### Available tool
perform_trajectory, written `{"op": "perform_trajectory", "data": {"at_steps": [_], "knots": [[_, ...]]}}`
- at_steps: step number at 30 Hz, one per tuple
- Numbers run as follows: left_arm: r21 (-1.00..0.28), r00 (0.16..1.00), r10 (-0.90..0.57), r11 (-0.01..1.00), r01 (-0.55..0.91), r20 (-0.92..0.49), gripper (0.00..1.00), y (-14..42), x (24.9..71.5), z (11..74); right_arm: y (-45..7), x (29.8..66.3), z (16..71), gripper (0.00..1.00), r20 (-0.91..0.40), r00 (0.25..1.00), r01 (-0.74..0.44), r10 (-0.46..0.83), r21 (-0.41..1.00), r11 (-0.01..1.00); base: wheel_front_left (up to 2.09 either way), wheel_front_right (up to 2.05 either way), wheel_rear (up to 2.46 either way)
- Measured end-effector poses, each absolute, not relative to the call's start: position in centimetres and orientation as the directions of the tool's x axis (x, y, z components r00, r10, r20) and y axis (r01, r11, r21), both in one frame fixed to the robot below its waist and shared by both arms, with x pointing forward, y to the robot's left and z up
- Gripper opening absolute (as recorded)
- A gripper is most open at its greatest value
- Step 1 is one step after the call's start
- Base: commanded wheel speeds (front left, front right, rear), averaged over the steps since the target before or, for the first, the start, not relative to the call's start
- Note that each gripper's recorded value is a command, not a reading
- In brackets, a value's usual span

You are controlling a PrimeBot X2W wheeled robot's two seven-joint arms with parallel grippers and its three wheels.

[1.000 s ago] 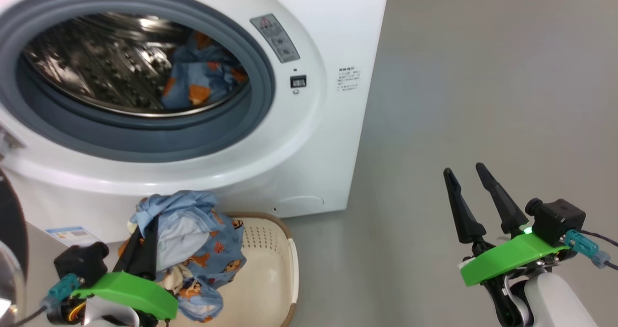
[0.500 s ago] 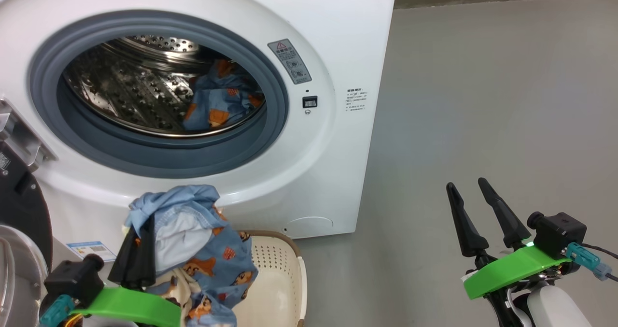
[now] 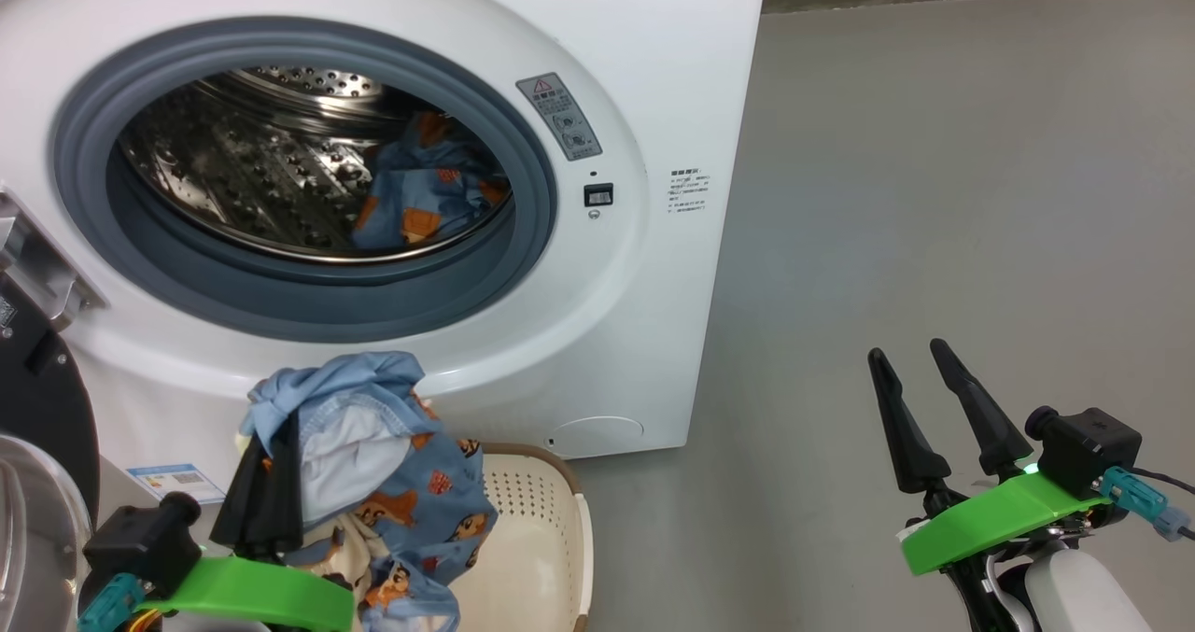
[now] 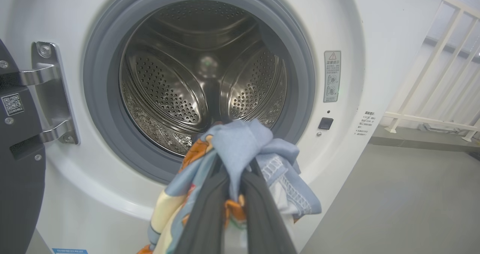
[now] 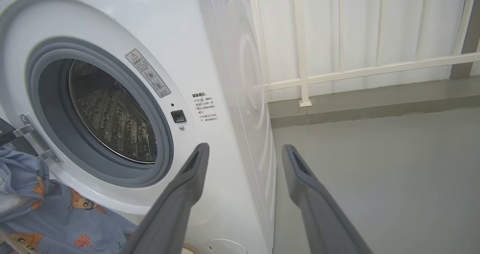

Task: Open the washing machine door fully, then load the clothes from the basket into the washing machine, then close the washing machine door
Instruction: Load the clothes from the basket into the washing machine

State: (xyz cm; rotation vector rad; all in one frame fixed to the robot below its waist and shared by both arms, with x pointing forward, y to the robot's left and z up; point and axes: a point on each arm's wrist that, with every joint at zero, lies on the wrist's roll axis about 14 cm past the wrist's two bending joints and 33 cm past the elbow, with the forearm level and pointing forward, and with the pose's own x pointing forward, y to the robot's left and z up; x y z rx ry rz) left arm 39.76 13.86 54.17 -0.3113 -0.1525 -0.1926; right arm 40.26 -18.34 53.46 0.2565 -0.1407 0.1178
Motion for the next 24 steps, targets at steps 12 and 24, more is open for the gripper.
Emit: {"op": "perform_trajectory", "data": {"at_steps": [12, 24], "knots": [[-0.250, 0.944, -0.179, 0.935, 0.250, 0.277, 0.00, 13.5, 42.8, 57.7, -18.3, 40.7, 52.7, 1.00, 0.134, 0.986, -0.132, 0.102, 0.241, 0.961, 0.00, 0.00, 0.00], [-0.241, 0.954, -0.239, 0.930, 0.279, 0.182, 0.00, 12.0, 50.6, 55.2, -19.4, 42.2, 50.8, 1.00, 0.087, 0.994, -0.082, 0.062, 0.250, 0.965, 0.00, 0.00, 0.00]]}}
